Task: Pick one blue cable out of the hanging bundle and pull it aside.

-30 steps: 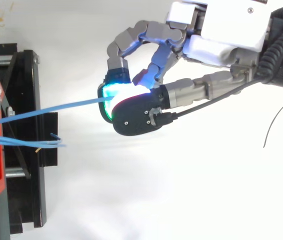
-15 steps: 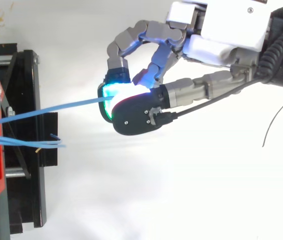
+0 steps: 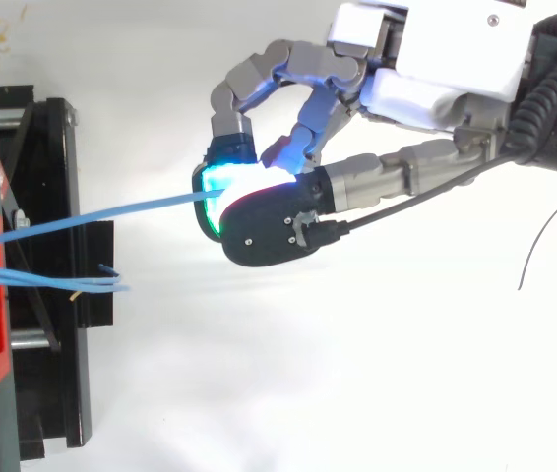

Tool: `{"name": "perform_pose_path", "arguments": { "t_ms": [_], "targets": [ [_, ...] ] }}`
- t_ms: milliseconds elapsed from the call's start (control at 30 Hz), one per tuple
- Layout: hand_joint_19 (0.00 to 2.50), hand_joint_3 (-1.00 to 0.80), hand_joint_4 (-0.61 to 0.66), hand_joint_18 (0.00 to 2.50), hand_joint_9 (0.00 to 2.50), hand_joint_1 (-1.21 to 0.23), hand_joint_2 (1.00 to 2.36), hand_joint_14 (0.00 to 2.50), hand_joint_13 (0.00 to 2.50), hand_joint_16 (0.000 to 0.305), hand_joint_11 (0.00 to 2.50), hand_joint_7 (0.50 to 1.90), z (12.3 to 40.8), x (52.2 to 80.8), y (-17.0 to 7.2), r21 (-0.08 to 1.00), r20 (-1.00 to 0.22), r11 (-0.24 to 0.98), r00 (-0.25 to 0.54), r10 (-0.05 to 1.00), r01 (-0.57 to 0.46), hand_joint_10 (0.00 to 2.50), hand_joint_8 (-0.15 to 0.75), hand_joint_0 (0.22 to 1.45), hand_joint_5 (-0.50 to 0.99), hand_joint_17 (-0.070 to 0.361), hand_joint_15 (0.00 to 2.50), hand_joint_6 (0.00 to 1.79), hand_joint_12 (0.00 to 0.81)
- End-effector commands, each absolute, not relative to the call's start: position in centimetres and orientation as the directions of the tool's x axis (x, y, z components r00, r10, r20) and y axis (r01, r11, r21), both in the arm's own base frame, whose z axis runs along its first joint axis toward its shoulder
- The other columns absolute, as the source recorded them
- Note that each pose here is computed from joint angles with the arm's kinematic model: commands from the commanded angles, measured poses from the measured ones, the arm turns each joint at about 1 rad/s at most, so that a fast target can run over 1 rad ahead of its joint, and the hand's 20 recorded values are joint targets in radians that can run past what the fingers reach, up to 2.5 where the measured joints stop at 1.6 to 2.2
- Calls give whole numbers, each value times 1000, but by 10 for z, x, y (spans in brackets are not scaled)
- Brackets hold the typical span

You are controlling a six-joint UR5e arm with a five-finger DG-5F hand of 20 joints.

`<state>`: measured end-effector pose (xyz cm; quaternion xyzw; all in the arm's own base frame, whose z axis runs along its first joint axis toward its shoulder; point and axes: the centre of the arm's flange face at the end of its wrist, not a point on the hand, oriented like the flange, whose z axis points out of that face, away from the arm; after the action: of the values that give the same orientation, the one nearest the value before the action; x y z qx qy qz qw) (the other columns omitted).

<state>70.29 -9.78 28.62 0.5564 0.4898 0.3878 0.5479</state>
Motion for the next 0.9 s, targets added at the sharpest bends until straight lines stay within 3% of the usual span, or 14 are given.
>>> {"name": "perform_pose_path", "arguments": {
  "t_ms": [0, 867],
  "targets": [
    [713, -16, 125, 970, 1217, -837, 1023, 22, 983, 48, 610, 1141, 285, 703, -98, 989, -106, 80, 220, 970, 121, 15, 358, 597, -86, 109, 639, 922, 360],
    [713, -18, 126, 972, 1217, -839, 1023, 21, 984, 48, 614, 1141, 285, 703, -98, 989, -106, 80, 220, 970, 121, 15, 361, 598, -86, 109, 639, 921, 359]
  ]
}}
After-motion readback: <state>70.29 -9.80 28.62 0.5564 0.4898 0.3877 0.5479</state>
